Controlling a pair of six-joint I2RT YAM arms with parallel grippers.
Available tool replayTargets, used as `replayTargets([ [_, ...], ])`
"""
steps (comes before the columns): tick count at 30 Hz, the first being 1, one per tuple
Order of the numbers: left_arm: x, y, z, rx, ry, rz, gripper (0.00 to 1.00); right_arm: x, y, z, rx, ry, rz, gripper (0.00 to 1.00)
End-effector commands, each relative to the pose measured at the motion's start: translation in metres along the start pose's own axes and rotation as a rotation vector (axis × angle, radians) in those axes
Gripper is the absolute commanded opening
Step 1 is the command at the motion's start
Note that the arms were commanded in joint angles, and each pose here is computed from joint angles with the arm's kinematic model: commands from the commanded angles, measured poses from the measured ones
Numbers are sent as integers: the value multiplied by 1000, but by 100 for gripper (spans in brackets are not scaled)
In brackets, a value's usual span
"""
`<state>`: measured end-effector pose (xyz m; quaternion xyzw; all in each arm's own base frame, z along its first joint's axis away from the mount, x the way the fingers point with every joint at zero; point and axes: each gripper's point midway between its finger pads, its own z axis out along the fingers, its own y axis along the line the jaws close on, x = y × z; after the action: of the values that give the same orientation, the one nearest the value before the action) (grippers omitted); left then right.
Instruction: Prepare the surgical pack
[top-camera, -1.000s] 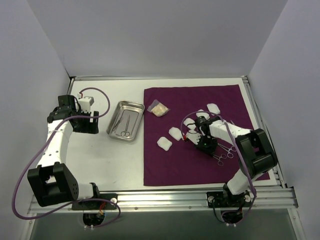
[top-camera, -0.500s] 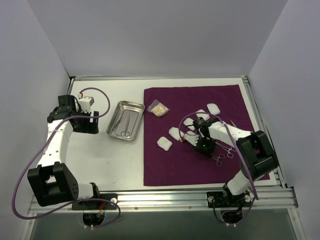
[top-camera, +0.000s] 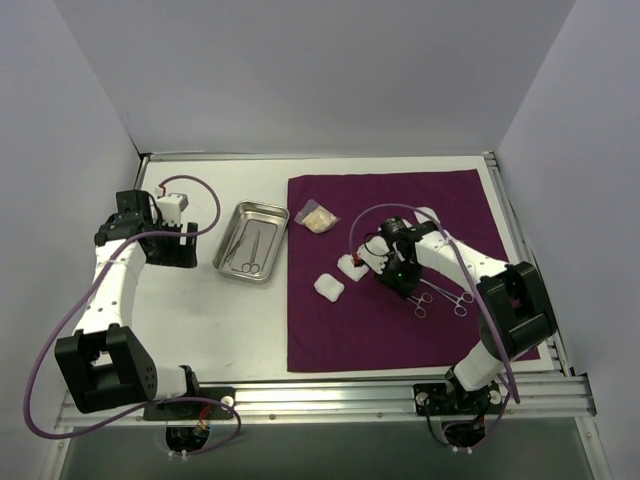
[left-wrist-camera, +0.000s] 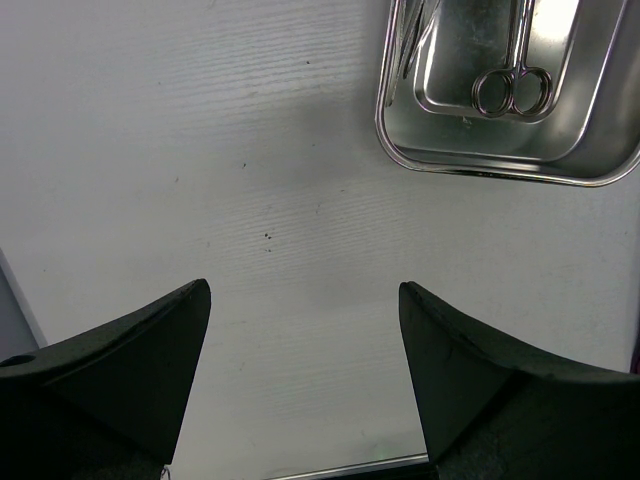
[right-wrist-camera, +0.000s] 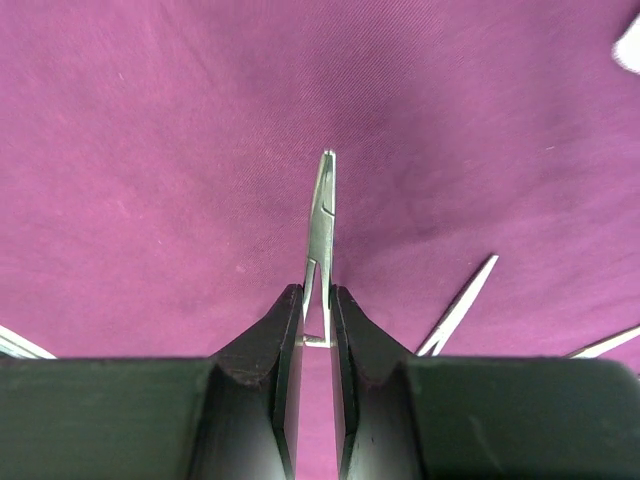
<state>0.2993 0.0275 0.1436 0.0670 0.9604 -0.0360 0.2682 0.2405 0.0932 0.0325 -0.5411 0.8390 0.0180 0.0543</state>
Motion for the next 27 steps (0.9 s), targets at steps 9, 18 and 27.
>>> replayTargets([
  [9,-14,6,-7,-25,-55,15,86,-63,-7,-49,-9,-214,184,0],
  [18,-14,11,-7,-54,-57,9,86,-223,-16,-148,-61,-824,515,0],
  [27,-14,14,-10,-74,-64,4,86,-348,0,-144,-248,-1123,951,0],
])
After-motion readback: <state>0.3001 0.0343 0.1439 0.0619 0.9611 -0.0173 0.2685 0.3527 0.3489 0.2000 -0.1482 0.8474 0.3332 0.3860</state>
